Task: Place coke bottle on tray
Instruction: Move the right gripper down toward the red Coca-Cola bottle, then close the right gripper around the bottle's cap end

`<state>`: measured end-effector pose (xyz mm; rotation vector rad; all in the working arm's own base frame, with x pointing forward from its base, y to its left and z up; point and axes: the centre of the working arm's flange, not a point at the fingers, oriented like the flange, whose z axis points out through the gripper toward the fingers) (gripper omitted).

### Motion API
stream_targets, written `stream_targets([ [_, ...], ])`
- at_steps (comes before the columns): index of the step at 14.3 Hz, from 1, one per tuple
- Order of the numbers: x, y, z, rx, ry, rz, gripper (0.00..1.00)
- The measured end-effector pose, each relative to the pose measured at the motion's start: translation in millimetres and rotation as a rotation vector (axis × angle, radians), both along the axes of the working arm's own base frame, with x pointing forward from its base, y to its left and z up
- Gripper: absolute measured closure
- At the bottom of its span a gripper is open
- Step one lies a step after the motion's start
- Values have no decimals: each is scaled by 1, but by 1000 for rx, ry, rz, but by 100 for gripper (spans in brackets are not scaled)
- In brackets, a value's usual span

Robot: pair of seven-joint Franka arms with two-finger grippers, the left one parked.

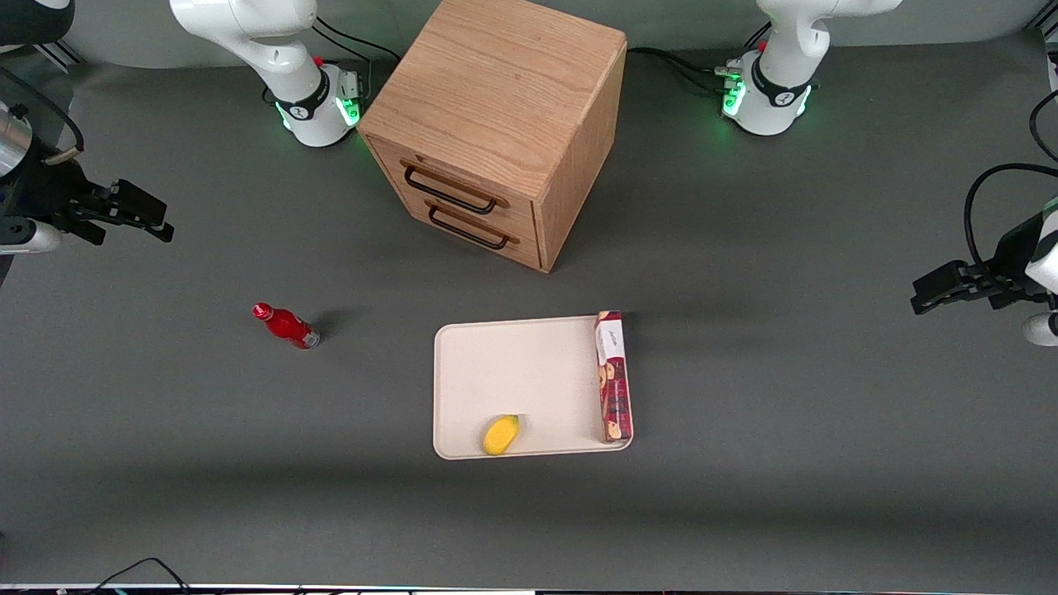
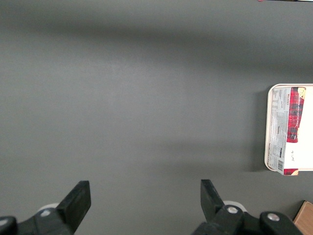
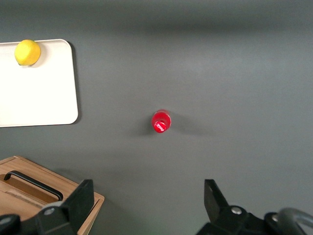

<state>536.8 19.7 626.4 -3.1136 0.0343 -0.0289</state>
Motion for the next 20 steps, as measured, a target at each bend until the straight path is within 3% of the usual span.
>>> stream_targets([
  [6,-2,0,-2,-1,19,1,0],
  [9,-3,0,-24,-2,64,1,0],
  [15,8,-4,-195,-20,22,-5,0],
  [20,13,-4,-270,-20,-7,-6,0],
])
